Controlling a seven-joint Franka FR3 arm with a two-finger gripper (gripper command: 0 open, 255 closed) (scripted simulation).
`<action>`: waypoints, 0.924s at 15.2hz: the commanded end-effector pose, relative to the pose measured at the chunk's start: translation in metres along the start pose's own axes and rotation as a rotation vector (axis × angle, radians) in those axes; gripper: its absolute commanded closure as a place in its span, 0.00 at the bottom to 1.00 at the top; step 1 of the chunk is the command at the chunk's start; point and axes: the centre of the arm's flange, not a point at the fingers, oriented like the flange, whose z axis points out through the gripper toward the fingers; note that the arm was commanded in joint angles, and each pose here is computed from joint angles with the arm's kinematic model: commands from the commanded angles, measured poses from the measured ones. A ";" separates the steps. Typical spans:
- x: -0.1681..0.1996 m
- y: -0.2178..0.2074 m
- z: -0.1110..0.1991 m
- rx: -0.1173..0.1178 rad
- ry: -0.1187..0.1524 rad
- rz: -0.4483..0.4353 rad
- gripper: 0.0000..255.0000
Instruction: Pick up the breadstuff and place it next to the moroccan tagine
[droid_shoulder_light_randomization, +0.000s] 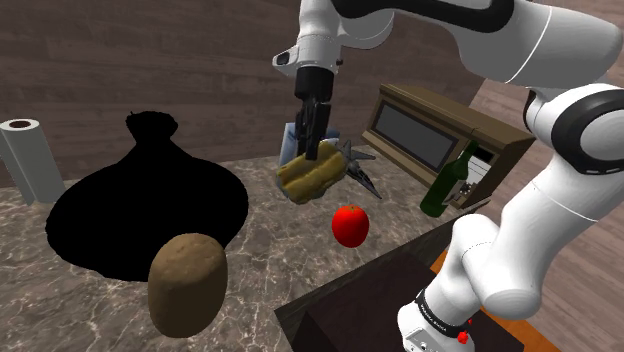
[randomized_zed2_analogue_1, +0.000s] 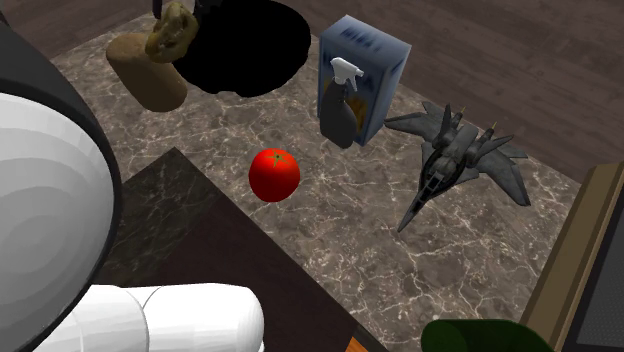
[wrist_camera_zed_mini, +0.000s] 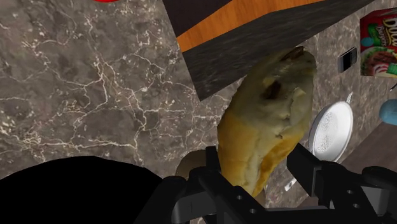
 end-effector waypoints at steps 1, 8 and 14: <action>-0.002 0.005 0.008 0.000 0.001 0.000 1.00; -0.003 0.023 0.040 0.000 0.001 0.000 1.00; -0.004 0.039 0.067 0.000 0.001 0.000 1.00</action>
